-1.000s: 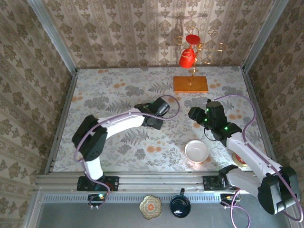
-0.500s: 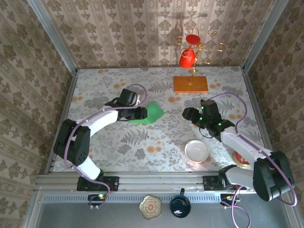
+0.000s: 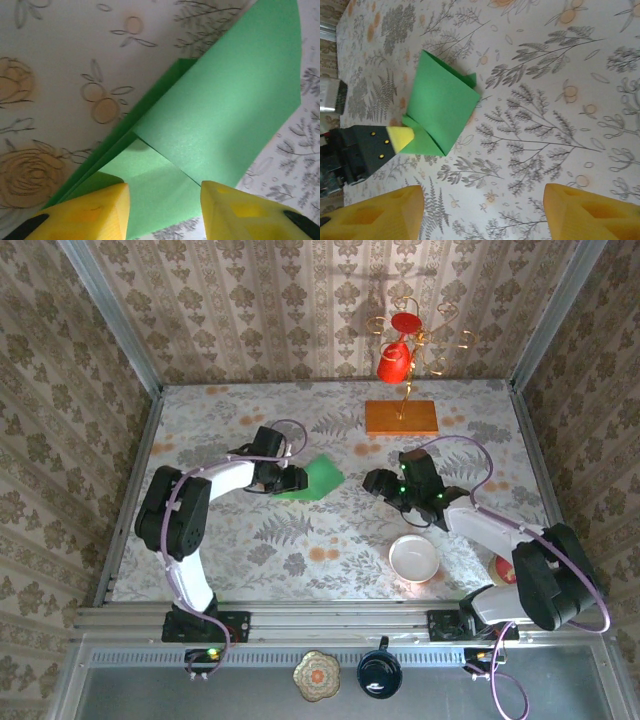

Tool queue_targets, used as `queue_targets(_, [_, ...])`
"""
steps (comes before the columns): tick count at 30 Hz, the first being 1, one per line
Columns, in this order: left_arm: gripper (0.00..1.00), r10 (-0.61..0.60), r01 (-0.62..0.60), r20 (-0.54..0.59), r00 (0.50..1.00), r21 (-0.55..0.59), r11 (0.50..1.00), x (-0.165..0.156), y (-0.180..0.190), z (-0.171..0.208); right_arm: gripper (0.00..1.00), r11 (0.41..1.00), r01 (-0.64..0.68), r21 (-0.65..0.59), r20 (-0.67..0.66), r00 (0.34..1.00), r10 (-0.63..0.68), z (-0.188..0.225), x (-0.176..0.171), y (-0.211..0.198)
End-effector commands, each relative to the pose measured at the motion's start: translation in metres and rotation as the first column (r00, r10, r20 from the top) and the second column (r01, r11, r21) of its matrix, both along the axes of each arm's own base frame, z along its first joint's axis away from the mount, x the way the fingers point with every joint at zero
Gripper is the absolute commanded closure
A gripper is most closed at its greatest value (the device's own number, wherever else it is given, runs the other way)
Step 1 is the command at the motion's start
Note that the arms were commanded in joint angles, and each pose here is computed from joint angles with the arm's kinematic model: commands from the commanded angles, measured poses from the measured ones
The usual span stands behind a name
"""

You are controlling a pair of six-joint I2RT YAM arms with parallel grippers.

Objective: Fold a paper plane with a square sheet of paper (pick it up from the middle)
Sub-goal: Move the paper to the center of the table.

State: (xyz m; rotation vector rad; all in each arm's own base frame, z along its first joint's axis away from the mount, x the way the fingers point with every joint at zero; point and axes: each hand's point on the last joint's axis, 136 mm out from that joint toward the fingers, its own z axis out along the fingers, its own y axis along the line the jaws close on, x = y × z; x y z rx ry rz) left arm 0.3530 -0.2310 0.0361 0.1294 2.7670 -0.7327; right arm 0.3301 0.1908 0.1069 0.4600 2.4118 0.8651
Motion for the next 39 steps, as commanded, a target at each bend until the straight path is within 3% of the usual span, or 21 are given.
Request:
queue_targets(1, [0.59, 0.032, -0.032, -0.034, 0.999, -0.017, 0.999, 0.003, 0.000, -0.001, 0.34, 0.999, 0.026, 0.034, -0.035, 0.999, -0.025, -0.002, 0.004, 0.013])
queue_targets(6, [0.62, 0.111, -0.118, -0.131, 0.985, -0.046, 0.992, -0.013, -0.006, -0.011, 0.35, 0.995, 0.081, 0.064, -0.125, 0.990, -0.073, -0.020, -0.001, 0.028])
queue_targets(11, [0.63, 0.130, -0.154, -0.222, 0.966, -0.097, 0.983, -0.043, -0.039, -0.013, 0.36, 0.992, 0.104, 0.070, -0.152, 0.984, -0.093, -0.029, 0.000, 0.036])
queue_targets(21, [0.59, 0.052, -0.055, -0.024, 0.998, -0.109, 0.993, -0.037, -0.054, 0.045, 0.37, 0.993, 0.099, 0.072, -0.182, 0.980, -0.084, -0.039, -0.008, 0.043])
queue_targets(31, [0.60, -0.001, -0.006, -0.085, 0.996, -0.084, 0.996, -0.035, -0.063, 0.018, 0.38, 0.990, 0.094, 0.108, -0.224, 0.972, -0.068, -0.053, -0.013, 0.055])
queue_targets(39, [0.60, 0.064, -0.072, -0.142, 0.988, -0.046, 0.996, -0.033, -0.051, -0.008, 0.38, 0.989, 0.089, 0.120, -0.242, 0.969, -0.058, -0.057, -0.015, 0.060])
